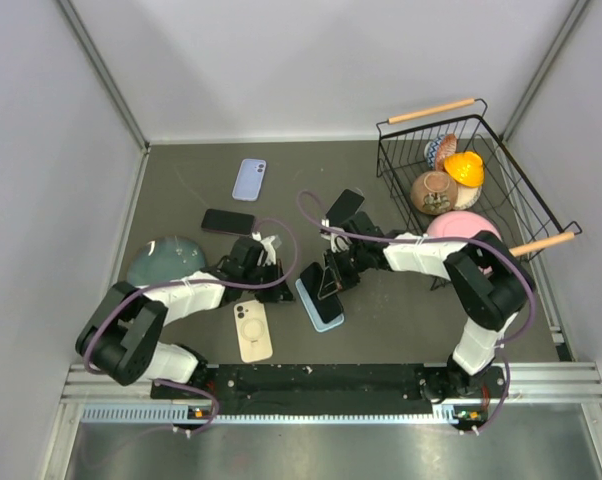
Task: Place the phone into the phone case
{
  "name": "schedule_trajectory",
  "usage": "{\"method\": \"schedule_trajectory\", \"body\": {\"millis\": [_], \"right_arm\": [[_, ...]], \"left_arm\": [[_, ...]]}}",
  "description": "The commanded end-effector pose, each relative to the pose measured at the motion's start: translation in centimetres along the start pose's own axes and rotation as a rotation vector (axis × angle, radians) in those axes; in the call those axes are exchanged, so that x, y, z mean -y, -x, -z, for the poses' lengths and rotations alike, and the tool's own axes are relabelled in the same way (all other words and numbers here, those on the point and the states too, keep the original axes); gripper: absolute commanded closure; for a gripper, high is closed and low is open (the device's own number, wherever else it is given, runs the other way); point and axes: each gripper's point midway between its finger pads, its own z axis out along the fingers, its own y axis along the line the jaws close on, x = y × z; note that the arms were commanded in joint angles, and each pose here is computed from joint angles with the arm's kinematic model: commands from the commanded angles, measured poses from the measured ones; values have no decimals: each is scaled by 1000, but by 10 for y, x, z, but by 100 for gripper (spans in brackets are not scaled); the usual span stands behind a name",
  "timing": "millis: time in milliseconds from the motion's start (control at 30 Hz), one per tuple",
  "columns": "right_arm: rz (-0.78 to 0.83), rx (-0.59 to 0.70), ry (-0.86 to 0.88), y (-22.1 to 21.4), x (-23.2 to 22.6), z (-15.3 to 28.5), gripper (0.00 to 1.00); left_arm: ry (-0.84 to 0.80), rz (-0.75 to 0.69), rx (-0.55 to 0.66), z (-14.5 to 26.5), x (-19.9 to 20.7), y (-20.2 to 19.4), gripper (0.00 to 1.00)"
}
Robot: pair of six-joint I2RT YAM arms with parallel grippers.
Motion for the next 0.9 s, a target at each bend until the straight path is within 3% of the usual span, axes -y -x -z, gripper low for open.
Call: {"method": "schedule_trajectory", "body": {"millis": [0,867], "right_arm": [[6,19,53,4,-4,-3,98],[-61,-19,39,-17,3,-2,99]], "left_arm": [[-16,-7,38,-10,5,2,100],[4,24,15,-26,-5,-12,100]]}}
